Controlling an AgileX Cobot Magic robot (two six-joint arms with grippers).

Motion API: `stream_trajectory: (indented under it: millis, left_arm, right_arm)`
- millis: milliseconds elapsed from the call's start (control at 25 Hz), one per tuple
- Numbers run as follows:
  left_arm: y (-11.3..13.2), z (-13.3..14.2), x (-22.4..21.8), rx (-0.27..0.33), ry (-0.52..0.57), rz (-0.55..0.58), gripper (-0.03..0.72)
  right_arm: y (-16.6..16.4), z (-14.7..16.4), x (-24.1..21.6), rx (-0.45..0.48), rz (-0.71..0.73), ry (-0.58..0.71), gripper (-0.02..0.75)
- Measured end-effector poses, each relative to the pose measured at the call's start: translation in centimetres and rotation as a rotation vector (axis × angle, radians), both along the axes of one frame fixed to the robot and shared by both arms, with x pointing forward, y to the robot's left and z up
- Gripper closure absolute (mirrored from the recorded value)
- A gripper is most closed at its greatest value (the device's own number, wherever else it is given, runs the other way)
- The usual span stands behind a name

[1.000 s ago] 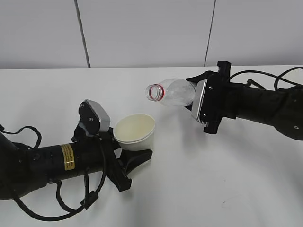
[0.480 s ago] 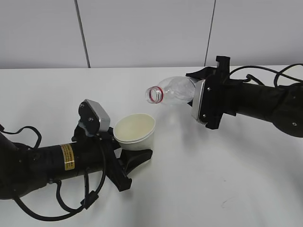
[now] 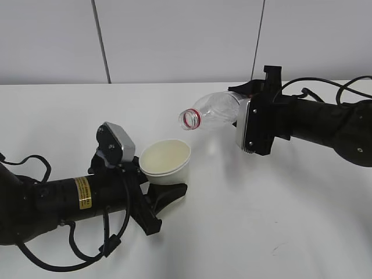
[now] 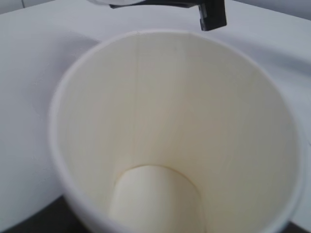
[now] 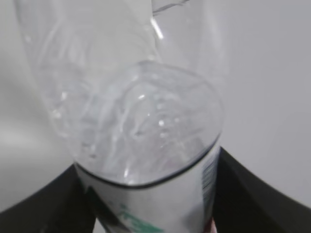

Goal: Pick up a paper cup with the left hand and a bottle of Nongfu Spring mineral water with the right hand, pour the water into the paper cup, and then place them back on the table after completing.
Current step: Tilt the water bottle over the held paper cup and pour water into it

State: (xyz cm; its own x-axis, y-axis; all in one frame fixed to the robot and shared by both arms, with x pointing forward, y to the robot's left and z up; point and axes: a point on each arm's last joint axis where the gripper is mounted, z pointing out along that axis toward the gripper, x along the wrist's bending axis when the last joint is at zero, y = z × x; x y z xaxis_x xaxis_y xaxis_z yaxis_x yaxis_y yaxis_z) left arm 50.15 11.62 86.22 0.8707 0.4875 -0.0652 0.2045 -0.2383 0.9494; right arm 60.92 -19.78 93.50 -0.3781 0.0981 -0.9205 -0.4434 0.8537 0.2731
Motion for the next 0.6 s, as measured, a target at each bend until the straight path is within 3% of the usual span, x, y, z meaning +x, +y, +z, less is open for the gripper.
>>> stream_trajectory:
  millis: [600]
  left_arm:
    - [0.02,0.01,0.04,-0.001,0.000,0.005,0.319]
  right_arm:
    - [0.08,0.34,0.10,0.000,0.009,-0.042,0.277]
